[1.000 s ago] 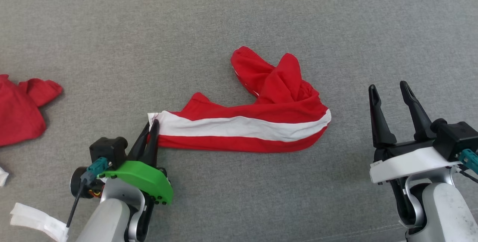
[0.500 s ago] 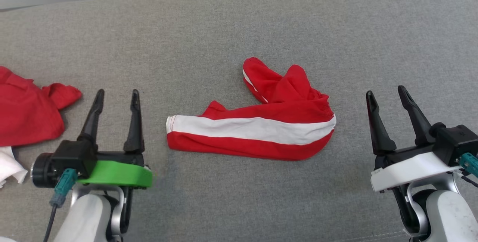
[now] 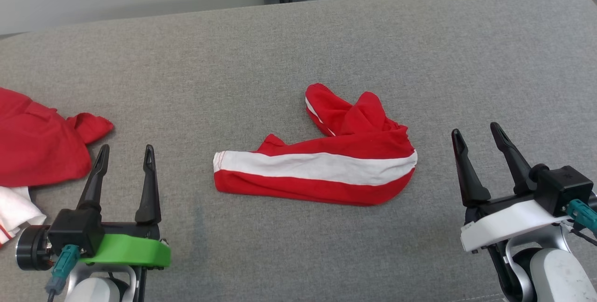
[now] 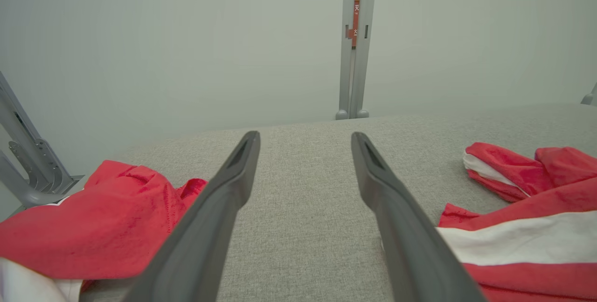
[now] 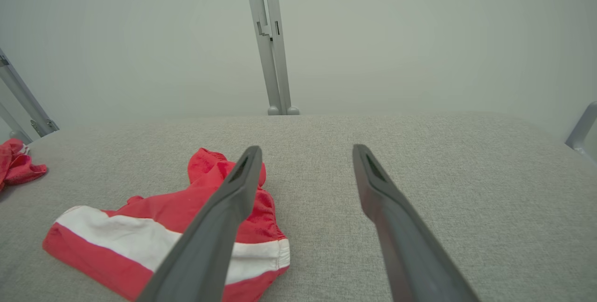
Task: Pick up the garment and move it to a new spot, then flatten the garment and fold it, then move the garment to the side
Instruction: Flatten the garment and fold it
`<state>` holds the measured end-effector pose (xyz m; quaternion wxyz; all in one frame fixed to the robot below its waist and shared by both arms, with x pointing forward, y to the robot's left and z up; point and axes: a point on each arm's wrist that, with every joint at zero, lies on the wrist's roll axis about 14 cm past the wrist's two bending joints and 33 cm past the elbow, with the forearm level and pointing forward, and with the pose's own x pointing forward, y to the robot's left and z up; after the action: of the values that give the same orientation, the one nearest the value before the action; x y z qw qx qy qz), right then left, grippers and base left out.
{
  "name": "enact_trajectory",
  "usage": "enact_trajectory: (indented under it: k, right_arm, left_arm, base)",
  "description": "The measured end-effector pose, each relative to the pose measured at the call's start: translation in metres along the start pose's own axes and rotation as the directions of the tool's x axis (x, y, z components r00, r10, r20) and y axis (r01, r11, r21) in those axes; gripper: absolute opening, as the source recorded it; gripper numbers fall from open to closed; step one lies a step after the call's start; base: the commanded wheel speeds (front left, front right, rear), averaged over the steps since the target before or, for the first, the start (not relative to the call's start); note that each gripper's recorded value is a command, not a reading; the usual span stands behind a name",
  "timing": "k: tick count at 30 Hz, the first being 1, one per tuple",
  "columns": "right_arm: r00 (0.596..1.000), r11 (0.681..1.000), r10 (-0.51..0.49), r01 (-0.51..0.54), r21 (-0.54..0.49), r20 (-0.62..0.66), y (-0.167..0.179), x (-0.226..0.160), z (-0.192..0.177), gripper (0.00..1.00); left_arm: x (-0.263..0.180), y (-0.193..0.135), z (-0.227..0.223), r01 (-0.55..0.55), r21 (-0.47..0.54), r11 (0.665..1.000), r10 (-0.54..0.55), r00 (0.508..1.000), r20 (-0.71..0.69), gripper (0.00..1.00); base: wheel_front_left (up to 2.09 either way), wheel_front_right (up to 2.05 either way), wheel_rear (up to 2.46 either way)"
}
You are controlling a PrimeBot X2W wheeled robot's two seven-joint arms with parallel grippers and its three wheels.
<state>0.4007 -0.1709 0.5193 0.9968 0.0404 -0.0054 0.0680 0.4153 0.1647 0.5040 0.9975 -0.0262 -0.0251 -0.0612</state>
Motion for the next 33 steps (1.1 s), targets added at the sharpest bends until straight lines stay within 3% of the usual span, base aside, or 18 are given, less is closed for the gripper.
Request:
enact_trajectory:
  k: [8, 13, 17, 21, 26, 27, 29, 30, 33]
  right_arm:
    - [1.0, 1.0, -0.003, 0.003, 0.002, -0.013, -0.001, 0.001, -0.004, 1.0]
    - [1.0, 1.0, -0.004, 0.005, 0.003, -0.025, -0.003, 0.006, -0.009, 1.0]
    - [0.999, 1.0, 0.012, -0.012, 0.009, -0.041, 0.002, 0.015, -0.017, 1.0]
    - [0.997, 1.0, 0.008, -0.006, 0.015, -0.078, 0.0, 0.019, -0.031, 1.0]
    - [0.992, 1.0, -0.003, 0.004, 0.013, -0.128, -0.006, 0.018, -0.049, 1.0]
    - [0.99, 1.0, -0.002, 0.003, 0.011, -0.142, -0.007, 0.018, -0.053, 1.0]
    - [0.986, 1.0, 0.008, -0.007, 0.011, -0.166, -0.005, 0.017, -0.061, 1.0]
    - [0.983, 1.0, 0.019, -0.017, 0.013, -0.181, -0.003, 0.016, -0.066, 1.0]
    - [0.973, 0.999, 0.053, -0.049, 0.024, -0.223, 0.006, 0.016, -0.079, 1.0]
  left_arm:
    - [0.001, -0.005, -0.008, 0.011, -0.009, 1.0, -0.011, 0.999, -0.033, 1.0]
    - [0.018, -0.036, -0.016, 0.127, -0.037, 0.991, -0.13, 0.987, -0.093, 1.0]
    - [0.025, -0.069, -0.055, 0.221, -0.104, 0.97, -0.242, 0.93, -0.275, 1.0]
    - [0.021, -0.077, -0.1, 0.23, -0.159, 0.96, -0.277, 0.852, -0.443, 1.0]
    - [0.019, -0.078, -0.133, 0.211, -0.216, 0.953, -0.296, 0.792, -0.534, 1.0]
    - [0.02, -0.078, -0.136, 0.207, -0.223, 0.953, -0.297, 0.789, -0.537, 0.96]
    - [0.025, -0.077, -0.139, 0.209, -0.228, 0.951, -0.302, 0.79, -0.534, 0.21]
    - [0.028, -0.077, -0.14, 0.207, -0.236, 0.95, -0.304, 0.792, -0.53, 0.0]
    - [0.032, -0.077, -0.143, 0.207, -0.244, 0.947, -0.309, 0.793, -0.525, 0.0]
  base:
    - [0.0, 0.0, 0.0]
    - [0.0, 0.0, 0.0]
    - [0.0, 0.0, 0.0]
    - [0.0, 0.0, 0.0]
    - [0.0, 0.0, 0.0]
    - [0.0, 0.0, 0.0]
    - [0.0, 0.0, 0.0]
    - [0.0, 0.0, 0.0]
    - [0.0, 0.0, 0.0]
